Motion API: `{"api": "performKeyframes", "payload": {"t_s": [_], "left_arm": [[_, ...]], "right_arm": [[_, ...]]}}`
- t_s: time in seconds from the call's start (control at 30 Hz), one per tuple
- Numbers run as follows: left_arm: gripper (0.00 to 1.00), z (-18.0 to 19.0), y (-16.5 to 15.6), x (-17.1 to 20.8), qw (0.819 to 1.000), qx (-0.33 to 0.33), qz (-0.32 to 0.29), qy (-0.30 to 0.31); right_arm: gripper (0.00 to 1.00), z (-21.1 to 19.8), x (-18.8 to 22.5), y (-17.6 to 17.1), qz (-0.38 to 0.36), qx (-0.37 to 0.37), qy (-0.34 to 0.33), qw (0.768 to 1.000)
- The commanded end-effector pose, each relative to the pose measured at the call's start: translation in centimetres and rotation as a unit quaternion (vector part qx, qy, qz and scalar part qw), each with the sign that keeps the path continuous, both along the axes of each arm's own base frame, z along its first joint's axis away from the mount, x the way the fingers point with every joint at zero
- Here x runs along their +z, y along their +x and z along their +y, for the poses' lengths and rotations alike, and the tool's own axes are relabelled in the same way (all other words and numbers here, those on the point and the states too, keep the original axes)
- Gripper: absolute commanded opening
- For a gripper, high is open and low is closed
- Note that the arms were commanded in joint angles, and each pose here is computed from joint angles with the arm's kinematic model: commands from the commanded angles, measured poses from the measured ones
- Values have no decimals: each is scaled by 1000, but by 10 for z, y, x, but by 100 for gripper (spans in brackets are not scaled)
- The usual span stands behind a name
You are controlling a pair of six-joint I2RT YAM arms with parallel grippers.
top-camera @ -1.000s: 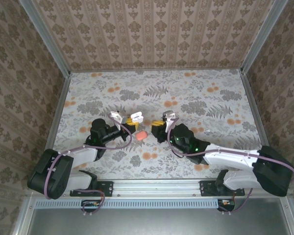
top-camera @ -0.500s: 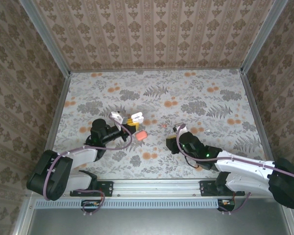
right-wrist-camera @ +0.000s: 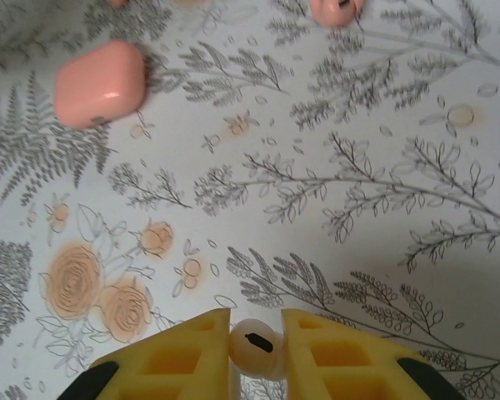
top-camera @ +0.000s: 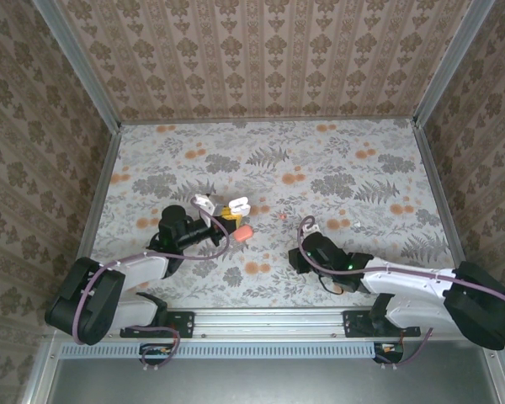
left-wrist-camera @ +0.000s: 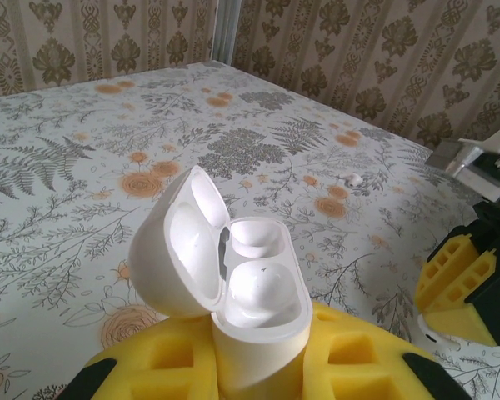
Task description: Insert wireless bluetooth earbuds into charging case
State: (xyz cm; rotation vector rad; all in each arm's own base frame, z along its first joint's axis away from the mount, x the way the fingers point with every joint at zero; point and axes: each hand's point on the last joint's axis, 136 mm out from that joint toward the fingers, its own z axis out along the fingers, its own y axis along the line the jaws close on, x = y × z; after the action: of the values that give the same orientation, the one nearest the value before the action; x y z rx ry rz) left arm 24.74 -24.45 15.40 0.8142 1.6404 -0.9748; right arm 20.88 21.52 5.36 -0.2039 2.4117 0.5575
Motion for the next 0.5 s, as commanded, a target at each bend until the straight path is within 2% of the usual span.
{"api": "performKeyframes", "payload": {"t_s": [0.0,0.47], "left_arm": [[12,-4,0,12,1000,-7,-26,-5],[12,1,2,9,999,10,-29,7]], "right_arm": [[21,-3,-14,-7,40,-5,-9,999],[25,-11,-22,-13,84,-15,-55,995]]}}
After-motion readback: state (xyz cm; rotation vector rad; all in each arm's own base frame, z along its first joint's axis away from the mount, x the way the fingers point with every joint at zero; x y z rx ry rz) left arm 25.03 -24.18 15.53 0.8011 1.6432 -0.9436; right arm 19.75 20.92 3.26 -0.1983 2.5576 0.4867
